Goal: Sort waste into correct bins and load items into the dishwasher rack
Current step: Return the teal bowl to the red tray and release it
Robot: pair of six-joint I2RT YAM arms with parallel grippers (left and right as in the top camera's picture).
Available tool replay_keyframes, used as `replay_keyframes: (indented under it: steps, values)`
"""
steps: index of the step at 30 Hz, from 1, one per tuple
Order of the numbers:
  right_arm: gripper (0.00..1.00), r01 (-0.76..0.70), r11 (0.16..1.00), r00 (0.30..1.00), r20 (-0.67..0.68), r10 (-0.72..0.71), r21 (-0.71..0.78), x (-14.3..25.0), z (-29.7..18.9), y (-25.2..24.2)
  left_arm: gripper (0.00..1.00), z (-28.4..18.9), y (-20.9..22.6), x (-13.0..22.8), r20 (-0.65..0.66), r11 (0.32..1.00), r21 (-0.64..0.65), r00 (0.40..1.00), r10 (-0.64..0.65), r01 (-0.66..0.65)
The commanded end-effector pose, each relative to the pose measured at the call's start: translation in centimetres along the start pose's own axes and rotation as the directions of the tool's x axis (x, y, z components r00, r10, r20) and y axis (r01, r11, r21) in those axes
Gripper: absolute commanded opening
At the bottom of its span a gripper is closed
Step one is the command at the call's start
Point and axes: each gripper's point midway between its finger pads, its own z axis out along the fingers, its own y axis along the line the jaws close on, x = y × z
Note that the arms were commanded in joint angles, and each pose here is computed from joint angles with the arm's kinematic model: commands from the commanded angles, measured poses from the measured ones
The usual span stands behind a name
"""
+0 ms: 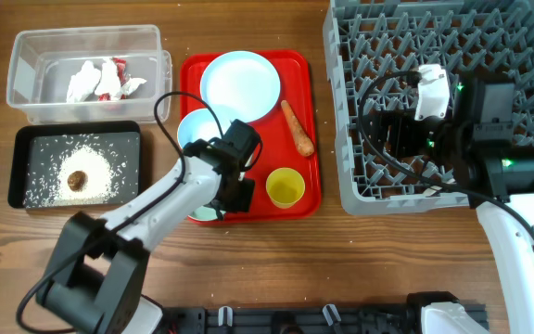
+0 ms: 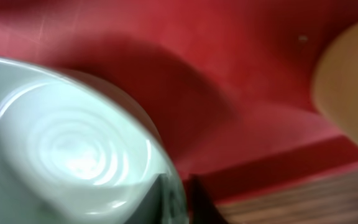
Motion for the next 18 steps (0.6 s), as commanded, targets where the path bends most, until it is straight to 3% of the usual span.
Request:
replay_keyframes:
  steps: [1, 2, 4, 9, 18]
  values:
    - [1.00, 0.010, 1.000, 1.000, 0.017, -0.010, 0.007, -0.7, -0.2, 0.1, 0.48, 0.7, 0.5, -0.7, 0.016, 0.999, -0.039, 1.000, -0.018, 0.019]
    - [1.00, 0.009, 1.000, 1.000, 0.015, -0.009, 0.008, -0.7, 0.0, 0.0, 0.56, 0.4, 0.4, -1.2, 0.031, 0.998, -0.033, 0.999, -0.043, 0.044]
    - [1.00, 0.002, 1.000, 1.000, -0.002, -0.002, 0.008, -0.5, 0.6, -0.2, 0.61, -1.6, -0.6, -2.8, 0.066, 0.999, 0.002, 0.997, -0.050, 0.050]
    - [1.00, -0.013, 1.000, 0.999, -0.035, 0.013, 0.010, -0.1, 1.6, -0.7, 0.62, -6.0, -3.5, -6.1, 0.136, 0.991, 0.129, 0.990, -0.037, 0.019]
    - [1.00, -0.008, 1.000, 1.000, -0.026, 0.008, 0.009, -0.3, 1.6, -0.7, 0.60, -6.5, -5.9, -5.7, 0.115, 0.972, 0.235, 0.993, -0.010, -0.017]
